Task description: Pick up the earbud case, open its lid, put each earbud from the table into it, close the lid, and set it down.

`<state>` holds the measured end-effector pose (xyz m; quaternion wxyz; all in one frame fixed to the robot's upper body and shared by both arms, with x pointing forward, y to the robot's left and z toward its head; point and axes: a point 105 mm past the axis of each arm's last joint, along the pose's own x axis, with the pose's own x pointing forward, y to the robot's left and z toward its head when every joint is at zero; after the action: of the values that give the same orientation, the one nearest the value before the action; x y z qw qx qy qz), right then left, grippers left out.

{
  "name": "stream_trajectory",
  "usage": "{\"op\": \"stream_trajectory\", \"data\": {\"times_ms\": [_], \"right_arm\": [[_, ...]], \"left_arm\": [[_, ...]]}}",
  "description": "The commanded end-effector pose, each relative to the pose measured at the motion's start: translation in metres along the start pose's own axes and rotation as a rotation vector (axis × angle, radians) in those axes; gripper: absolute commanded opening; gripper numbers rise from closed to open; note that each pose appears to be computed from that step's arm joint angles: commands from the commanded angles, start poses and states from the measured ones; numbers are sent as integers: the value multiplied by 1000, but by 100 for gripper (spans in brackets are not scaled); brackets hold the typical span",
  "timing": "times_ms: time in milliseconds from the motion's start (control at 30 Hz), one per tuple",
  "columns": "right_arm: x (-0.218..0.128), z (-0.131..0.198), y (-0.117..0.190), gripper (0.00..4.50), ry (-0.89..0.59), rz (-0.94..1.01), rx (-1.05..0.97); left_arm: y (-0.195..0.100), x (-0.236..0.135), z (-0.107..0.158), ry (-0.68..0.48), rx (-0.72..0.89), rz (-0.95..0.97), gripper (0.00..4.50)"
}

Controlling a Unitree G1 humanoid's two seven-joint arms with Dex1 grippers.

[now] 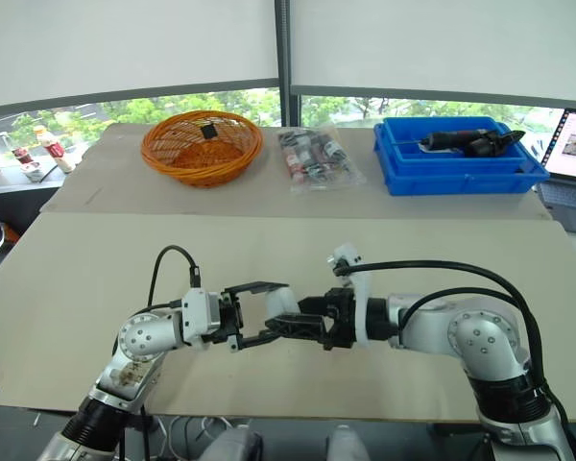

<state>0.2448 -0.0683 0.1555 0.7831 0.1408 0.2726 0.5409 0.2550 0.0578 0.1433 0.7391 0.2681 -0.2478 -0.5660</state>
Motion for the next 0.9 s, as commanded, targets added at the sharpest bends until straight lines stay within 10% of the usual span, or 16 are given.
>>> {"op": "stream_trajectory", "data": {"times_ms": [33, 267, 433, 567, 900], "right_arm": [[0, 3, 8, 297, 4, 36, -20], [1, 5, 7, 73, -4, 38, -17], [2, 6, 7, 73, 0, 40, -27], [2, 8, 6, 73, 10, 38, -42], [-9, 8, -10, 73, 356, -81, -769]], "left_arm": [[6, 5, 11, -42, 55, 10, 267], [7, 6, 13, -55, 68, 18, 267], [7, 7, 14, -72, 61, 39, 267], [7, 5, 10, -46, 89, 21, 450], [-7, -36, -32, 265, -408, -144, 450]]}}
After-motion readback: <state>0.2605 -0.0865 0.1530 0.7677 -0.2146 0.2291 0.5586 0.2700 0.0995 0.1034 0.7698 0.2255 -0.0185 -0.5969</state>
